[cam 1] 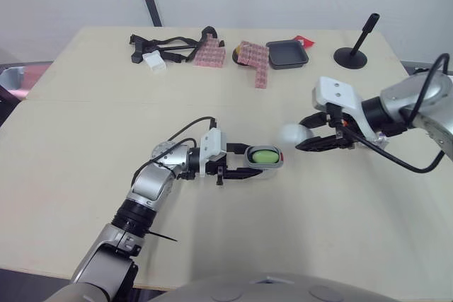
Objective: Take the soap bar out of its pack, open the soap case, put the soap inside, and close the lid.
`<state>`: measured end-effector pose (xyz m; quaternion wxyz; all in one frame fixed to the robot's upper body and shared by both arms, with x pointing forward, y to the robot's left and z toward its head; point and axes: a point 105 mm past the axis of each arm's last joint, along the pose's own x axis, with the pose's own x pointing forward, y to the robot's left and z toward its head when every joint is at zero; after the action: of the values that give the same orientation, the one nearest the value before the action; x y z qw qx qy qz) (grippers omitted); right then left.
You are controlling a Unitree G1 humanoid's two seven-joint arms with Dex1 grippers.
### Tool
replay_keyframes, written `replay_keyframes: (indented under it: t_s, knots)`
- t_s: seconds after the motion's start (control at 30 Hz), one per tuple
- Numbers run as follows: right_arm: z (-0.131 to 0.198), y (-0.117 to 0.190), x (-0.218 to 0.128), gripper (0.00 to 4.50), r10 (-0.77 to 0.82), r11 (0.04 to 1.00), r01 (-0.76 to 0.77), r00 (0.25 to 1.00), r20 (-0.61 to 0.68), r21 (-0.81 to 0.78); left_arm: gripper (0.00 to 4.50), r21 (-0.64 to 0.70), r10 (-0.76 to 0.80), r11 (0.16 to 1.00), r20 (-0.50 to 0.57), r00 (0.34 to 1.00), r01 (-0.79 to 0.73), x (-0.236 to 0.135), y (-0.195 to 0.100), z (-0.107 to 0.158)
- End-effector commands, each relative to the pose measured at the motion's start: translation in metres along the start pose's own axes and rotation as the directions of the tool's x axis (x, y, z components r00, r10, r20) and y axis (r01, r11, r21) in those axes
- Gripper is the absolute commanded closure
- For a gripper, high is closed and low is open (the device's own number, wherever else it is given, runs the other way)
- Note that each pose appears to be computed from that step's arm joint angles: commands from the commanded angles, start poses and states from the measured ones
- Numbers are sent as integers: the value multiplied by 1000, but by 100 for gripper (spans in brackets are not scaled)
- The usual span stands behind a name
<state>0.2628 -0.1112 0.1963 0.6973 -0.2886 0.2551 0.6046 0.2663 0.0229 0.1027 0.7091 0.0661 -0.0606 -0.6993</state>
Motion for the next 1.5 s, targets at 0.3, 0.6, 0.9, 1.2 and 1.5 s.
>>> replay_keyframes:
  t_s: [0.3, 0.6, 0.9, 1.2, 1.5]
  knots:
    - [27, 13, 24, 255, 87, 989, -97, 991, -99, -111, 263, 51, -2, 999, 12, 1000, 1, 4, 4, 4]
    - [28, 14, 39, 255, 77, 988, -94, 988, -135, -123, 263, 52, 4, 999, 12, 1000, -4, 4, 5, 4]
    - [29, 18, 47, 255, 85, 988, -103, 985, -148, -115, 263, 49, 8, 999, 13, 1000, -8, 5, 5, 4]
    - [25, 21, 49, 255, 99, 990, -115, 977, -188, -78, 263, 47, 17, 999, 11, 1000, -17, 5, 6, 4]
    - [27, 26, 52, 255, 130, 987, -145, 975, -183, -73, 263, 46, 24, 999, 16, 1000, -25, 5, 6, 4]
